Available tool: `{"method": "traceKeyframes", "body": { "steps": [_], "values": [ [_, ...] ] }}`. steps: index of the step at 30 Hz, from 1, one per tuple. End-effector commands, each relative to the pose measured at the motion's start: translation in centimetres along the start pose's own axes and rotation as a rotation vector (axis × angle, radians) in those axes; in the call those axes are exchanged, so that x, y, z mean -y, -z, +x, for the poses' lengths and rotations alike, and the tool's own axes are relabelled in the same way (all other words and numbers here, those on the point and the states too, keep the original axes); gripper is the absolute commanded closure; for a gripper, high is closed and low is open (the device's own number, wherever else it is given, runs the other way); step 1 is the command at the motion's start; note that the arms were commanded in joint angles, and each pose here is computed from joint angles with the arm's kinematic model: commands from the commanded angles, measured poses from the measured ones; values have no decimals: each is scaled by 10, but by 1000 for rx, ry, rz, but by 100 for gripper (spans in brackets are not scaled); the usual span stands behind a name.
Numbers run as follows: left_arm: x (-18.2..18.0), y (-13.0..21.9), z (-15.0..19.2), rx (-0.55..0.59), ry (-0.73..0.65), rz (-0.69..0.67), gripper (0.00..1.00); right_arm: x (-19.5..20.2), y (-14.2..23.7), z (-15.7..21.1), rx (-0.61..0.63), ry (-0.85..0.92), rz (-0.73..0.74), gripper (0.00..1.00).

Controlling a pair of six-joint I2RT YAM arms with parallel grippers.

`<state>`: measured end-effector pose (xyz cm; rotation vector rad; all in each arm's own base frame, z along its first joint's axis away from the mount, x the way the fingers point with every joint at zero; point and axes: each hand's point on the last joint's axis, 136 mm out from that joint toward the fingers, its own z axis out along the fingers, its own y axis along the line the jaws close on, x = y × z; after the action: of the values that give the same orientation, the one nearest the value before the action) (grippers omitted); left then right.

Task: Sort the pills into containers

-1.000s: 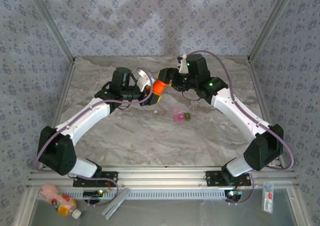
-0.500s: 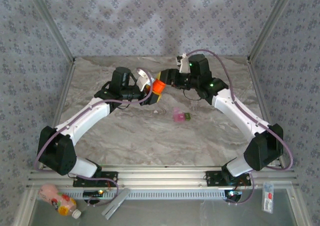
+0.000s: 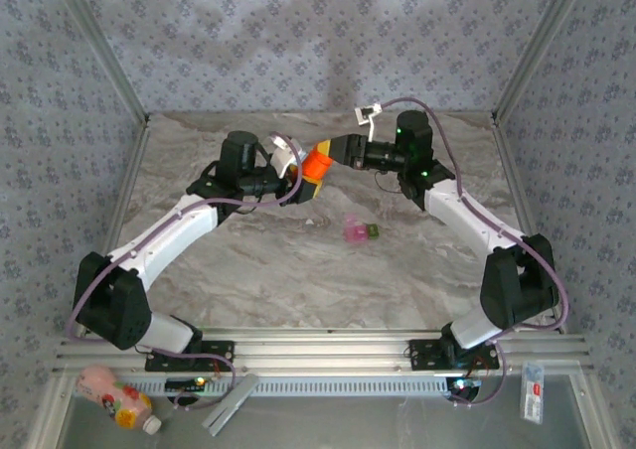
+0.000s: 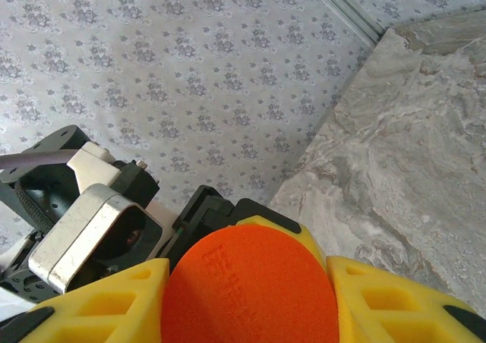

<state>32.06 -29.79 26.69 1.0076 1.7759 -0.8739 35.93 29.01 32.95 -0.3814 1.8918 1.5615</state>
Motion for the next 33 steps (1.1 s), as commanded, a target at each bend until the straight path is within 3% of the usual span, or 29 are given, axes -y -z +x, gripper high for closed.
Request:
{"method": "traceKeyframes", "body": {
  "steps": [1, 6, 10, 13, 17, 20, 25, 33],
  "values": [
    [17, 10, -10, 16, -28, 56, 100, -8, 14, -32, 93, 76, 34, 66],
    [17, 10, -12, 18, -29, 57, 100, -9, 8, -11, -21, 173, 144, 66],
    [17, 10, -11, 16, -27, 57, 100, -6, 7, -8, -39, 178, 165, 63],
    [16, 9, -11, 15, -27, 55, 100, -6, 8, -11, -28, 164, 172, 49],
    [16, 9, -10, 10, -27, 53, 100, -13, 19, -24, 22, 96, 180, 31],
    [15, 9, -10, 9, -31, 48, 100, -21, 32, -36, 91, 4, 202, 28],
    [13, 6, -8, 5, -29, 44, 100, 6, 49, -24, 171, -245, 419, 25],
    [12, 4, -7, 1, -23, 48, 100, -4, 32, -14, 204, -275, 455, 22]
  ]
}}
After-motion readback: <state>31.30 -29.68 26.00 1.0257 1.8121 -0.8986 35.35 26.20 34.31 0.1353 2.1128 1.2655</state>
